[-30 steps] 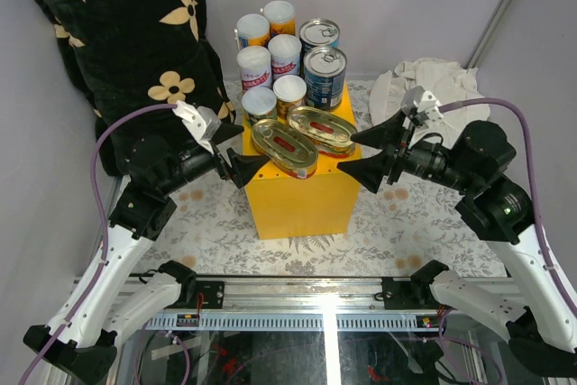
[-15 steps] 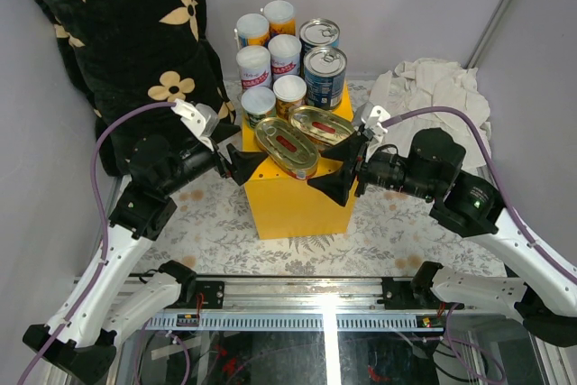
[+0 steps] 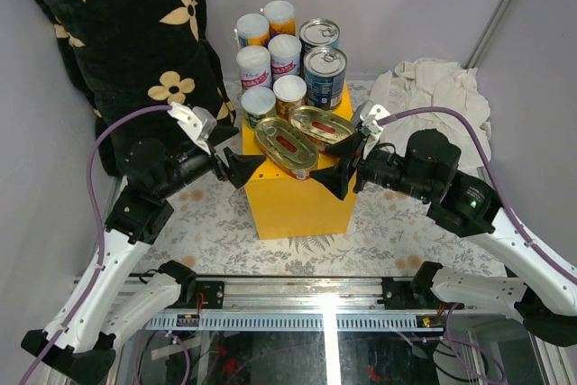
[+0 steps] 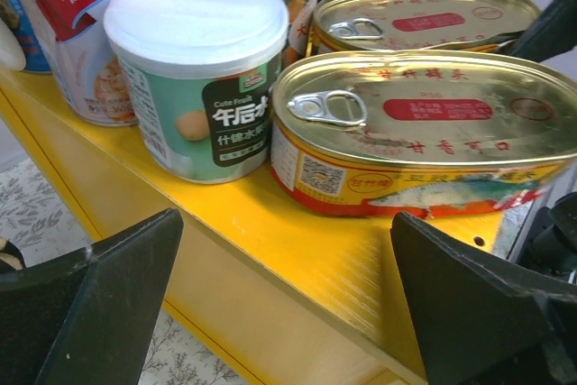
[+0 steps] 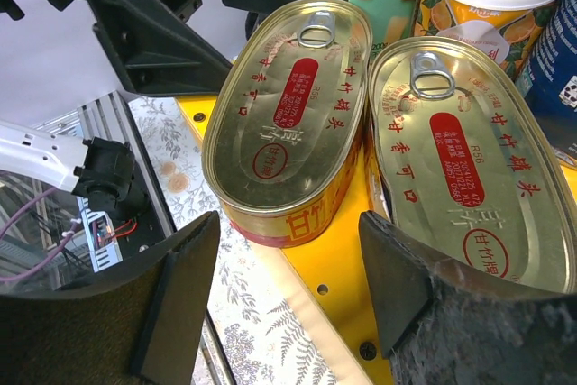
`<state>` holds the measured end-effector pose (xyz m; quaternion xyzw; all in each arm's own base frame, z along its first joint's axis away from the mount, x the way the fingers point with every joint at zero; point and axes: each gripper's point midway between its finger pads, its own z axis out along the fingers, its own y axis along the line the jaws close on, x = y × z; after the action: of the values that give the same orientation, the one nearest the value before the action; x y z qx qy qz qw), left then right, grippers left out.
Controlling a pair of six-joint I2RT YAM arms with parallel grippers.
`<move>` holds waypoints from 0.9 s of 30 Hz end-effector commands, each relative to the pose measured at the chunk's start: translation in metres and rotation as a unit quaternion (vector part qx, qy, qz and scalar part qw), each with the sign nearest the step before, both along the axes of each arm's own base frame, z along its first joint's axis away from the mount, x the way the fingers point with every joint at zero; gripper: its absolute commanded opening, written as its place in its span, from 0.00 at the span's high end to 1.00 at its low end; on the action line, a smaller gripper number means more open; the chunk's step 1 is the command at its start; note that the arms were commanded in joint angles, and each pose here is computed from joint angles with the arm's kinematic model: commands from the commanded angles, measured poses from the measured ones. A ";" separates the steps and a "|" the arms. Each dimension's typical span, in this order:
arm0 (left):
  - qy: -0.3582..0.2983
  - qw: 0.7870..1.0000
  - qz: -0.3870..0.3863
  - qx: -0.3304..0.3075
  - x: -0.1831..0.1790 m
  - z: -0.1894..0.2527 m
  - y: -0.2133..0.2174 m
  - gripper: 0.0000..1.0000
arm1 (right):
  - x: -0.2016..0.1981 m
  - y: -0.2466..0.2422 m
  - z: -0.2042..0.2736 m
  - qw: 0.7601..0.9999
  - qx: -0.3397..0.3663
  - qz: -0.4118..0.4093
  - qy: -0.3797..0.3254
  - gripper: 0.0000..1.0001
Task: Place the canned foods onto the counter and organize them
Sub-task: Adjust the canned food at the counter.
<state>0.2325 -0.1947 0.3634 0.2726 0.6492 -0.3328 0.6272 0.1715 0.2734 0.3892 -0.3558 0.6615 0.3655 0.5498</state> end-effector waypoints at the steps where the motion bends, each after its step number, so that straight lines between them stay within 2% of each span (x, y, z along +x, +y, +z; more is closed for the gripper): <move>1: -0.039 0.998 -0.039 -0.005 -0.017 0.014 -0.005 0.00 | 0.005 -0.002 0.021 0.999 0.025 -0.017 -0.032 0.31; 27: -0.059 0.995 -0.080 -0.005 -0.032 0.016 -0.011 0.00 | 0.015 0.004 0.029 0.998 0.029 -0.028 -0.050 0.33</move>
<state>0.2049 -0.2035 0.3698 0.3235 0.6130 -0.3670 0.6203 0.1801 0.2732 0.3898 -0.3494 0.6629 0.3480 0.5633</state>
